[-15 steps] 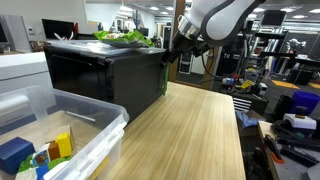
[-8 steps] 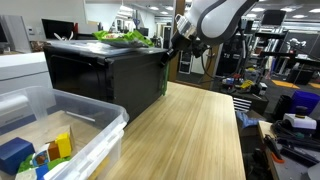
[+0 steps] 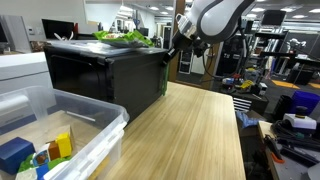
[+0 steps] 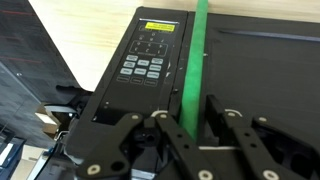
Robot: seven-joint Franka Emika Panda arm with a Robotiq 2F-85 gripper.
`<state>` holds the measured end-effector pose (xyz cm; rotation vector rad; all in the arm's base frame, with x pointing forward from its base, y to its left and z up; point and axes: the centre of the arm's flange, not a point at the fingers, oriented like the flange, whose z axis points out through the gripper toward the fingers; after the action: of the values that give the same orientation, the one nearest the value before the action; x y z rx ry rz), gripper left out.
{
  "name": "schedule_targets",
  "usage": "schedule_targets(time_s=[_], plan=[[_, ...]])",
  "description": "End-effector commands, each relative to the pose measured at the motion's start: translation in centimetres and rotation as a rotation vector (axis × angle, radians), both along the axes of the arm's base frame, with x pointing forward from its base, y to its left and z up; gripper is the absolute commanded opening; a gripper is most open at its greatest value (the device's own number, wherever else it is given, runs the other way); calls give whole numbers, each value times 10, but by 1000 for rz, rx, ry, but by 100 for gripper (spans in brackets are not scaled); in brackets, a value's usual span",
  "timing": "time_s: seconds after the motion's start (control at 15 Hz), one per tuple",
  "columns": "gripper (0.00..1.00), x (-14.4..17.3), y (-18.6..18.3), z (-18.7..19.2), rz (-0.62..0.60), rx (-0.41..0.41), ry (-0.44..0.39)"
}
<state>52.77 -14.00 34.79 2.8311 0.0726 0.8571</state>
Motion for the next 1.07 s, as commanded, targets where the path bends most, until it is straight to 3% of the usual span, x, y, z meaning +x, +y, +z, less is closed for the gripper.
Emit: schedule_targets(time_s=[0.0, 0.2, 0.33, 0.73, 0.8, 0.87, 1.0], plan=[[9, -4, 2, 17, -118, -15, -10], [9, -48, 20, 25, -160, -62, 18], [5, -64, 24, 34, -199, -74, 29], [6, -101, 57, 41, -391, -62, 134], [47, -107, 63, 43, -404, -64, 146], [49, -110, 70, 45, -417, -68, 155], [62, -115, 86, 60, -425, -95, 163]])
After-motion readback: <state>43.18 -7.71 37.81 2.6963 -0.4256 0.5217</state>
